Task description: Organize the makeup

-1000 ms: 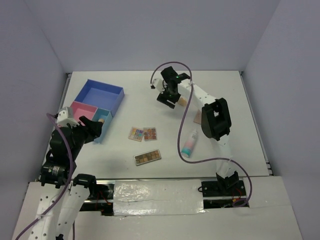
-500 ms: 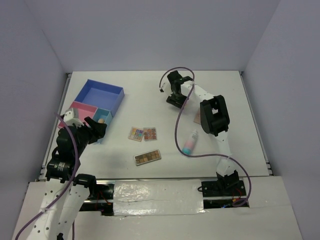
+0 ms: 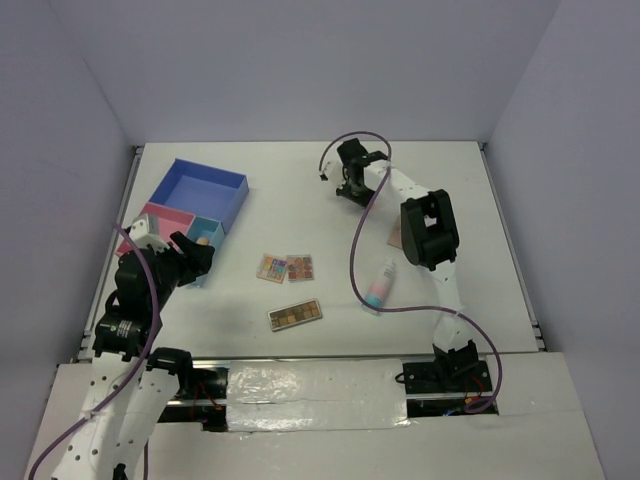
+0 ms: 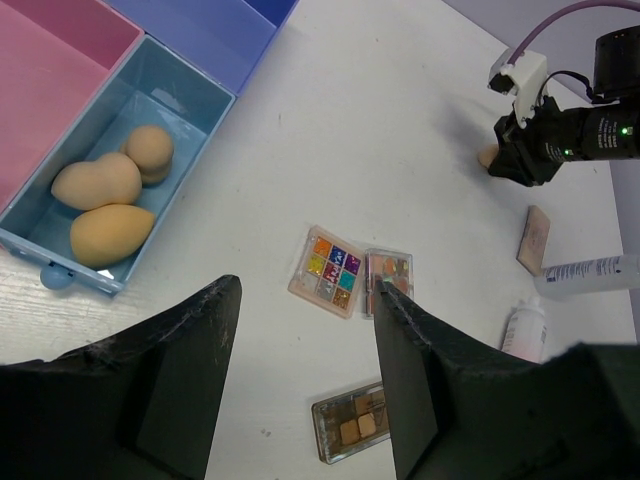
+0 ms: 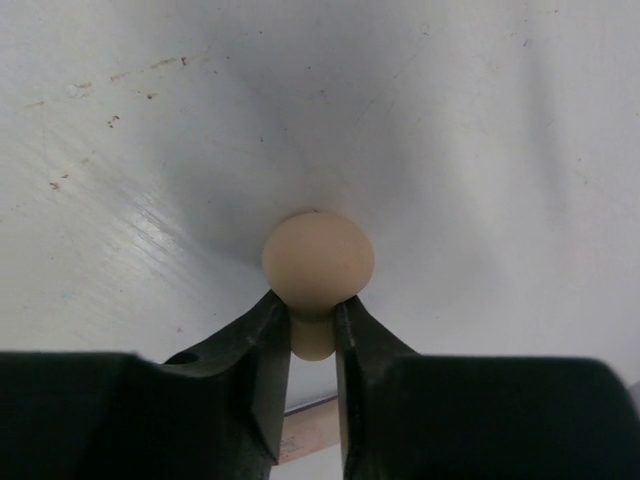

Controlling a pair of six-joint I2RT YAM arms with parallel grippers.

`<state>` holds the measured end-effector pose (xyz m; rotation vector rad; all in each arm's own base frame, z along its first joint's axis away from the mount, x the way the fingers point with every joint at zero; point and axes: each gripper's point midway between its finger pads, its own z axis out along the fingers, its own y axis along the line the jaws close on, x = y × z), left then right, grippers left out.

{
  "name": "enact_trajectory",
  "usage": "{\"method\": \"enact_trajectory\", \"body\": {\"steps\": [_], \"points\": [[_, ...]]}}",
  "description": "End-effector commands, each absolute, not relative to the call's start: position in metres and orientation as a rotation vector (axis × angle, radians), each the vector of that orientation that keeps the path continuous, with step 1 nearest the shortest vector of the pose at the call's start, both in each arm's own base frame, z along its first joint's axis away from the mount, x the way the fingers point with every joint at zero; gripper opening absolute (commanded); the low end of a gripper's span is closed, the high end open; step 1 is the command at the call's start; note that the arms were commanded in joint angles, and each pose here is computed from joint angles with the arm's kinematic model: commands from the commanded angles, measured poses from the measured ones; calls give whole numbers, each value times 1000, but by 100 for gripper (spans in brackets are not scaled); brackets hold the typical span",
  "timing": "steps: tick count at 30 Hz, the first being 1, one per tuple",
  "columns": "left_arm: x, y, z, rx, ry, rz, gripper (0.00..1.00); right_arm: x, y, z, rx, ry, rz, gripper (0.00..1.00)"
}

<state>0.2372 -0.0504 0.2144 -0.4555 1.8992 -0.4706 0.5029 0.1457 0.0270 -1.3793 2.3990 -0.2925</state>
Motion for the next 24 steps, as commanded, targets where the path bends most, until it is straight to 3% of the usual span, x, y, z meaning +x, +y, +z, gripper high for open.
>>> {"method": "enact_trajectory", "body": {"steps": [1, 6, 11, 17, 23, 24], "points": [[244, -52, 231, -440, 1839, -495, 68, 506, 162, 34, -1361, 2370, -171, 24], [244, -51, 231, -431, 1850, -485, 67, 471, 217, 71, -1345, 2285, 226, 13], [239, -45, 240, -419, 1835, -445, 63, 388, 328, 138, -1481, 1969, 699, 12], [228, -32, 264, -422, 1771, -379, 61, 314, 439, 180, -1556, 1716, 1000, 12], [210, -23, 273, -440, 1759, -338, 61, 310, 534, 217, -1371, 1620, 1192, 14], [206, -21, 274, -448, 1750, -335, 61, 315, 546, 202, -1343, 1651, 1193, 14]]}}
